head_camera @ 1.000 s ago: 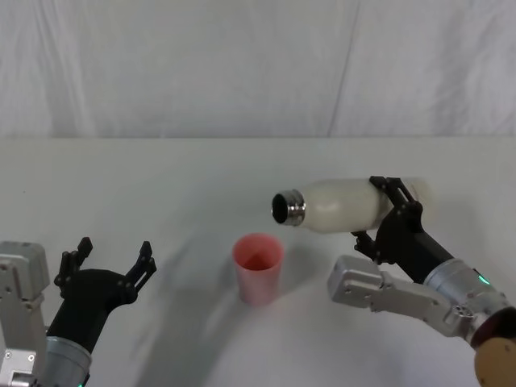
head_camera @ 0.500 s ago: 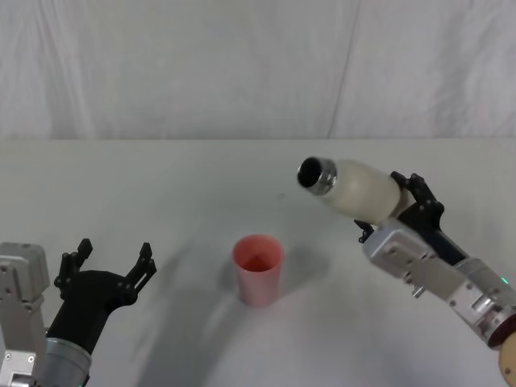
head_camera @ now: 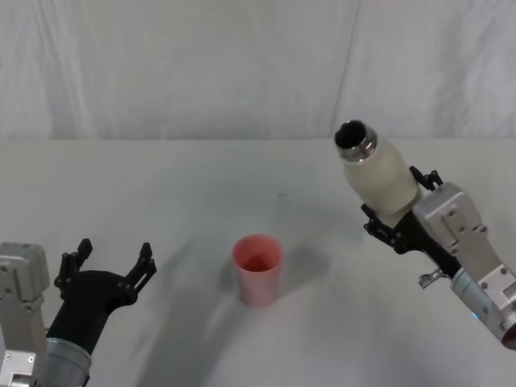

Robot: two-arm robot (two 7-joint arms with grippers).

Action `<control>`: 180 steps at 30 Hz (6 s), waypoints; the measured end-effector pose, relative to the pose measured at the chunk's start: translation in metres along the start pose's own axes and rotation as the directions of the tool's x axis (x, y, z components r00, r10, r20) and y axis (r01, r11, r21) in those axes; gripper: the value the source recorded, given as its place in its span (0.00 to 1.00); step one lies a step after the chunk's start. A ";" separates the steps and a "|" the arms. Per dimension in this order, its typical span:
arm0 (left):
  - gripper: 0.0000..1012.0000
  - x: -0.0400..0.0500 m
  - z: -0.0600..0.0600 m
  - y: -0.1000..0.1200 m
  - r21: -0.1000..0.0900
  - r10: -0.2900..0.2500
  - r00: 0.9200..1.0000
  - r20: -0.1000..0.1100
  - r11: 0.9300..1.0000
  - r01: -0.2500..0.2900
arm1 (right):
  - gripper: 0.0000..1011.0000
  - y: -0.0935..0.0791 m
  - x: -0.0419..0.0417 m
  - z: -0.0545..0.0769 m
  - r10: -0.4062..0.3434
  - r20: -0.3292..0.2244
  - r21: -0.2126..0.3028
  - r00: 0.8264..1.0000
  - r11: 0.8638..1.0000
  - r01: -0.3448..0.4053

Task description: Grasp the thermos with one hand and pour water into the cup lid.

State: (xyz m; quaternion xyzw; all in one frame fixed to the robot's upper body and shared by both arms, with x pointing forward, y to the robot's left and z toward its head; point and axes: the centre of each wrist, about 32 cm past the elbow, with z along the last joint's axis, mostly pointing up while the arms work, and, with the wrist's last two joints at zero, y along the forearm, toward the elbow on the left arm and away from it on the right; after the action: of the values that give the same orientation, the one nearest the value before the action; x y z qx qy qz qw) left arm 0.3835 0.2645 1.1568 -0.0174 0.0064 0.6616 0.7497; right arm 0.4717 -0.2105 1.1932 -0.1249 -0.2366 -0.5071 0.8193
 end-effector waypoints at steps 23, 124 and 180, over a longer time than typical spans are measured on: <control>0.99 0.0000 0.000 0.000 0.000 0.000 1.000 0.000 1.000 0.000 | 0.94 -0.007 0.0078 -0.011 -0.051 -0.322 0.006 0.945 0.998 0.056; 0.99 0.0000 0.000 0.000 0.000 0.000 1.000 0.000 1.000 0.000 | 0.94 -0.002 -0.0082 -0.035 -0.093 -0.523 -0.066 0.847 0.995 0.069; 0.99 0.0000 0.000 0.000 0.000 0.000 1.000 0.000 1.000 0.000 | 0.94 0.015 -0.0184 -0.044 -0.086 -0.530 -0.061 0.844 0.996 0.063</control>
State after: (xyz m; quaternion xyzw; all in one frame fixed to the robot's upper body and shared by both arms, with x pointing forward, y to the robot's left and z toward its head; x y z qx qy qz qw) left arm 0.3835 0.2645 1.1568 -0.0174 0.0064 0.6616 0.7497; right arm 0.4893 -0.2094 1.1463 0.0129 0.0054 -0.5580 0.8297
